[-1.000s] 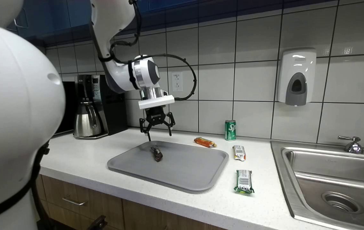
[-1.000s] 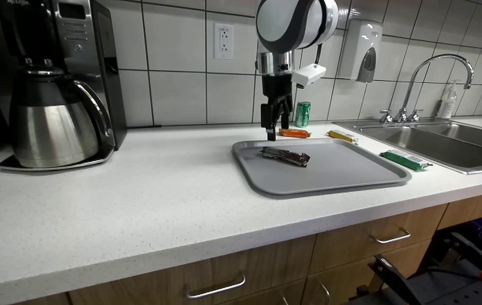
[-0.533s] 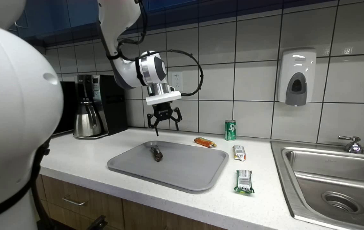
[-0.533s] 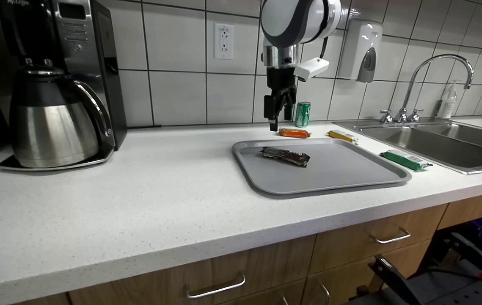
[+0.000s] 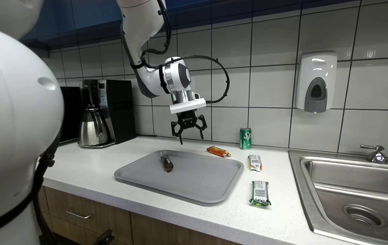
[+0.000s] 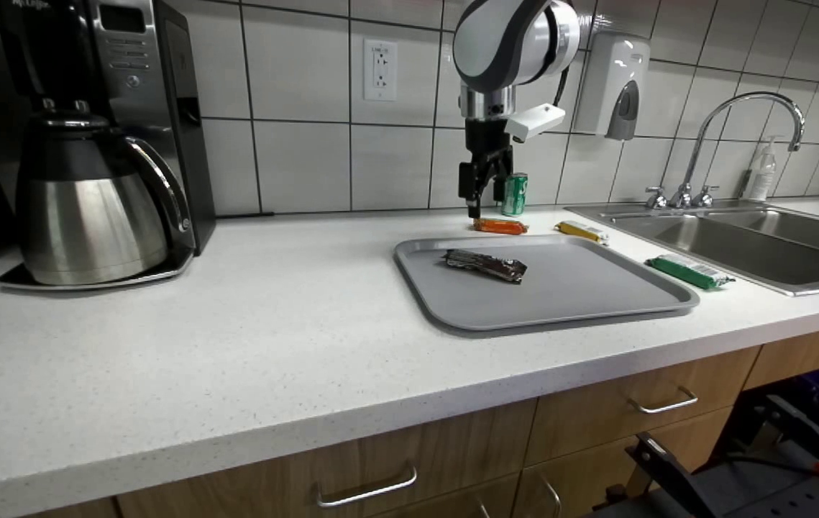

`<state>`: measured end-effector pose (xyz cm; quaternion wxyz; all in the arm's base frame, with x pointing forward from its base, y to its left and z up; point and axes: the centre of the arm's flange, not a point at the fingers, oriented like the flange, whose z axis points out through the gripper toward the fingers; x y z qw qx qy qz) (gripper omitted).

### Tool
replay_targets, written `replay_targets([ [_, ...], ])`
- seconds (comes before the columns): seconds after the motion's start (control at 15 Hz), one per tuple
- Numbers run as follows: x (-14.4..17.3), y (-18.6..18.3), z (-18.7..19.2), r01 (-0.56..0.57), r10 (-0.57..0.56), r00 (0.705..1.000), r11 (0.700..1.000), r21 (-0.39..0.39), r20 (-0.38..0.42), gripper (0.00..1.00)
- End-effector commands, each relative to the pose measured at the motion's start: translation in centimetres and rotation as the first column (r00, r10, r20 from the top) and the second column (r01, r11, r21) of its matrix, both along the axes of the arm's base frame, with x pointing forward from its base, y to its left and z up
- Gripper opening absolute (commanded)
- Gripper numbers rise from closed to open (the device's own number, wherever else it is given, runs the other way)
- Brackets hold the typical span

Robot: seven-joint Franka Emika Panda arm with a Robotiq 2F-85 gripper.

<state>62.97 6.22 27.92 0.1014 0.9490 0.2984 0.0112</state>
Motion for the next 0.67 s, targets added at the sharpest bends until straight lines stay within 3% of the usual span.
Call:
replay_targets([
  [0.0, 3.1, -1.6, -1.0, 0.020, -0.020, 1.000, 1.000, -0.007, -0.002, 1.00],
  [0.6, 7.2, -6.7, -1.8, 0.097, -0.097, 0.995, 0.995, 0.007, 0.019, 1.00],
])
